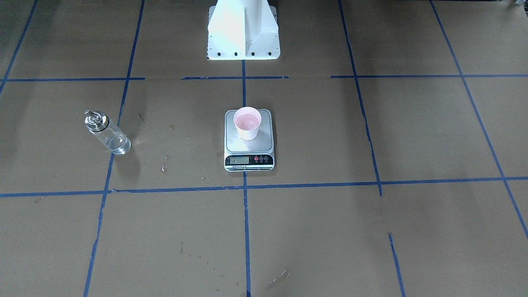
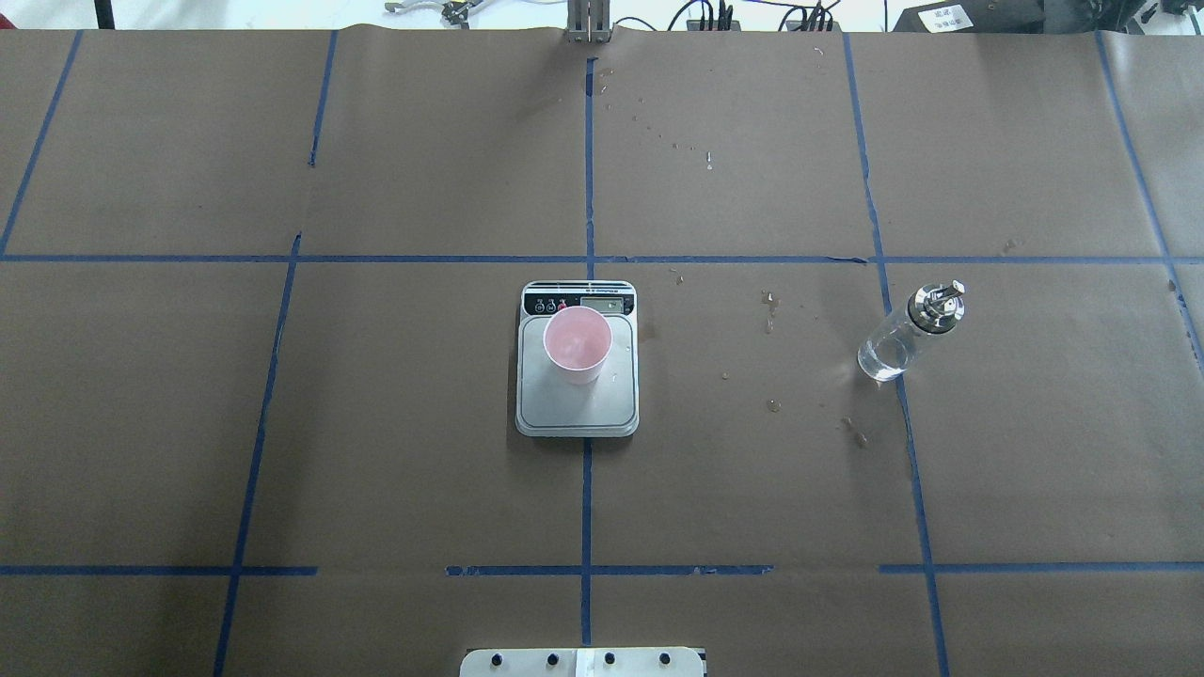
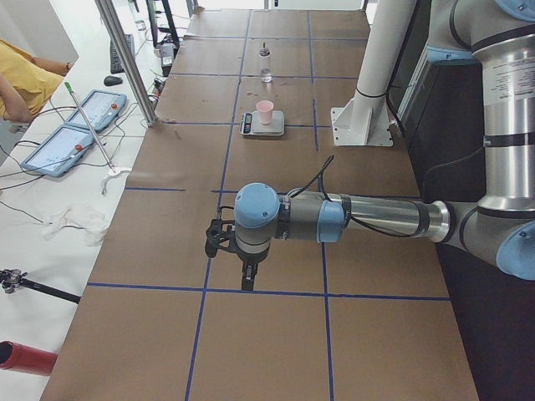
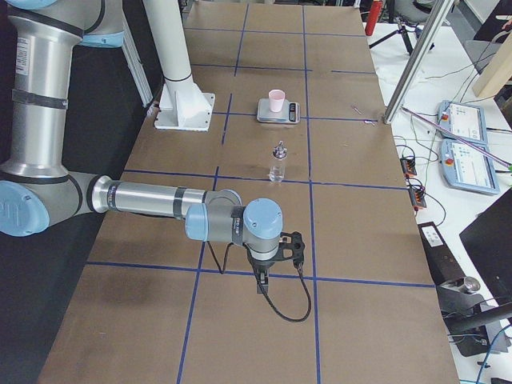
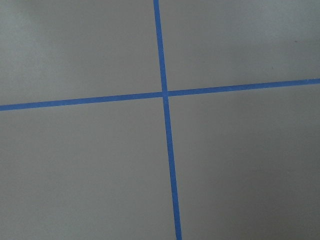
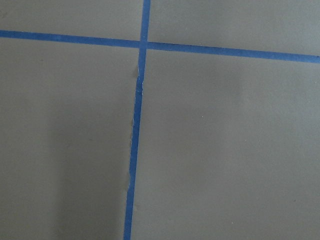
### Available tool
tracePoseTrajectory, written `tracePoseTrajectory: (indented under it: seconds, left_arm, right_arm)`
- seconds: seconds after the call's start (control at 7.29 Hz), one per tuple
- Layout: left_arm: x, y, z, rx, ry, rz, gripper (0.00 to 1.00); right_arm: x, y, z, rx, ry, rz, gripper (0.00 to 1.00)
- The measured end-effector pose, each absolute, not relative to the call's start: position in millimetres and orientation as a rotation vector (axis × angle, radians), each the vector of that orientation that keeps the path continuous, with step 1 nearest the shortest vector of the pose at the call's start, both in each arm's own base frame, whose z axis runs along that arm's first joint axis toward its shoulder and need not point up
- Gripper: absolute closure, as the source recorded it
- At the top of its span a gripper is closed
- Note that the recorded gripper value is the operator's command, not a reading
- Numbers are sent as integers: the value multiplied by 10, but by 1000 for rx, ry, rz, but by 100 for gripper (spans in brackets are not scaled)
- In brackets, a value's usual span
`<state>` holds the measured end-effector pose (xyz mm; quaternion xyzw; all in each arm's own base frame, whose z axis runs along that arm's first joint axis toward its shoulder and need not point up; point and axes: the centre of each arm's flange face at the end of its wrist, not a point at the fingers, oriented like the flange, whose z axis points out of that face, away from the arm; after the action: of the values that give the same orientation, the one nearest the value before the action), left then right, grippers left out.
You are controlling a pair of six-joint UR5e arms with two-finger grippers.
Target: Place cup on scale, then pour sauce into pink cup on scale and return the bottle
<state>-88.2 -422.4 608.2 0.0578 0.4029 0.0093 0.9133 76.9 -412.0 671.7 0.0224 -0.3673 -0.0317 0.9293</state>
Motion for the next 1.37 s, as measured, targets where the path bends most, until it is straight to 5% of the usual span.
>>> tracePoseTrajectory:
  seconds: [1.37]
  left_arm:
    - [-835, -4244, 6175, 101, 828, 25, 0]
  right_arm:
    - [762, -4128, 6677, 66, -749, -82, 0]
